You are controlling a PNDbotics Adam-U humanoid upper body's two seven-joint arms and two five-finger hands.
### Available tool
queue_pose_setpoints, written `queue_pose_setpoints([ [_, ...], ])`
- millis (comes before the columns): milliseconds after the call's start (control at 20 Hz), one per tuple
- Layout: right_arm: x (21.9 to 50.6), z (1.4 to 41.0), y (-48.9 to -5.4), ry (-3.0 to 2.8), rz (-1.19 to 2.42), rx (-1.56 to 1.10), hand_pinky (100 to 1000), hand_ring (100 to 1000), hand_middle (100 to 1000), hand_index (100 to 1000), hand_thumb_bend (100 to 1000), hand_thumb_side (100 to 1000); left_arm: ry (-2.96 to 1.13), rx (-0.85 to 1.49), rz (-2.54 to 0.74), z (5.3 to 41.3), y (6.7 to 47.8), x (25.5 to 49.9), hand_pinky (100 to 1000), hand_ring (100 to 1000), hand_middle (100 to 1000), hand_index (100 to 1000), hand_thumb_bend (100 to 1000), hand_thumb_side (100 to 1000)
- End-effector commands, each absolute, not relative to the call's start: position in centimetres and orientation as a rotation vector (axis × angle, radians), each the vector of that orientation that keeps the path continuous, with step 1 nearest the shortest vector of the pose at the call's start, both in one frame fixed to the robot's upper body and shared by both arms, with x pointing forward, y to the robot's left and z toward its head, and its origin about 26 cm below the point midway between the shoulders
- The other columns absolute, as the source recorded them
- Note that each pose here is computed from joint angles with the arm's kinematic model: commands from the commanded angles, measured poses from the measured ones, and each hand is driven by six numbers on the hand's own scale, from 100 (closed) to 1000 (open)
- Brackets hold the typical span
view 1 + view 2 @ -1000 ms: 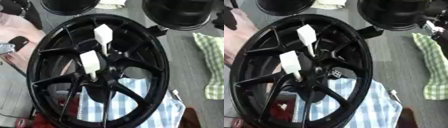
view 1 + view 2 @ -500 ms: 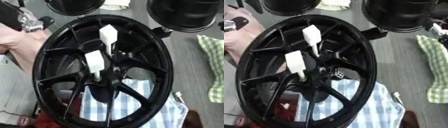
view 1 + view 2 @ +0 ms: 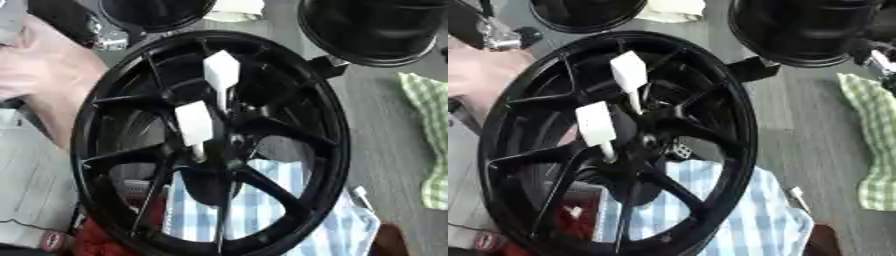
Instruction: Pull the pin out of the wheel hub.
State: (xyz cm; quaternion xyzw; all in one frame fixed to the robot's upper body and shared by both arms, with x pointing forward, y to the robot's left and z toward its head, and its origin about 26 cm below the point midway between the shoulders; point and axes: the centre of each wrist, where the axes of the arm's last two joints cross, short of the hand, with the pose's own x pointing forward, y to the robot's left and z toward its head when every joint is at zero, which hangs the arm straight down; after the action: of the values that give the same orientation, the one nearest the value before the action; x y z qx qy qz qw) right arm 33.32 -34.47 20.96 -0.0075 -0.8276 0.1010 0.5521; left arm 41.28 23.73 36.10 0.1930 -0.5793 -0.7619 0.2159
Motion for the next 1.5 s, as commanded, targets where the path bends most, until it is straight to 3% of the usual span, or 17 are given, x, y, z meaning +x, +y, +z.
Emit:
queue_pose_setpoints([
  [50, 33.2, 22.1, -34.8, -1.978, 0.269, -0.041, 879, 743, 734, 709, 354, 225, -1.527, 0.511, -2.278, 36.7, 23.2, 42.0, 816, 856, 812, 902, 261, 564],
  [200, 33.2, 22.1, -34.7, -1.979, 0.271, -0.037, 879, 743, 734, 709, 354, 225, -1.519, 0.493, -2.284, 36.2, 22.6, 42.9, 826, 867, 829, 911, 322, 528],
  [700, 33.3, 22.3, -34.5, -1.981, 0.279, -0.026, 878, 741, 732, 707, 352, 229, -1.49, 0.48, -2.332, 35.1, 21.5, 44.3, 856, 898, 862, 936, 450, 600],
  [850, 33.3, 22.3, -34.5, -1.978, 0.282, -0.025, 878, 740, 731, 707, 351, 229, -1.504, 0.488, -2.376, 35.3, 21.3, 44.3, 869, 915, 874, 945, 487, 579],
  [1500, 33.4, 22.4, -34.4, -1.973, 0.302, -0.021, 877, 737, 728, 706, 350, 231, -1.55, 0.454, -2.625, 35.4, 19.9, 45.2, 882, 926, 870, 942, 461, 631],
])
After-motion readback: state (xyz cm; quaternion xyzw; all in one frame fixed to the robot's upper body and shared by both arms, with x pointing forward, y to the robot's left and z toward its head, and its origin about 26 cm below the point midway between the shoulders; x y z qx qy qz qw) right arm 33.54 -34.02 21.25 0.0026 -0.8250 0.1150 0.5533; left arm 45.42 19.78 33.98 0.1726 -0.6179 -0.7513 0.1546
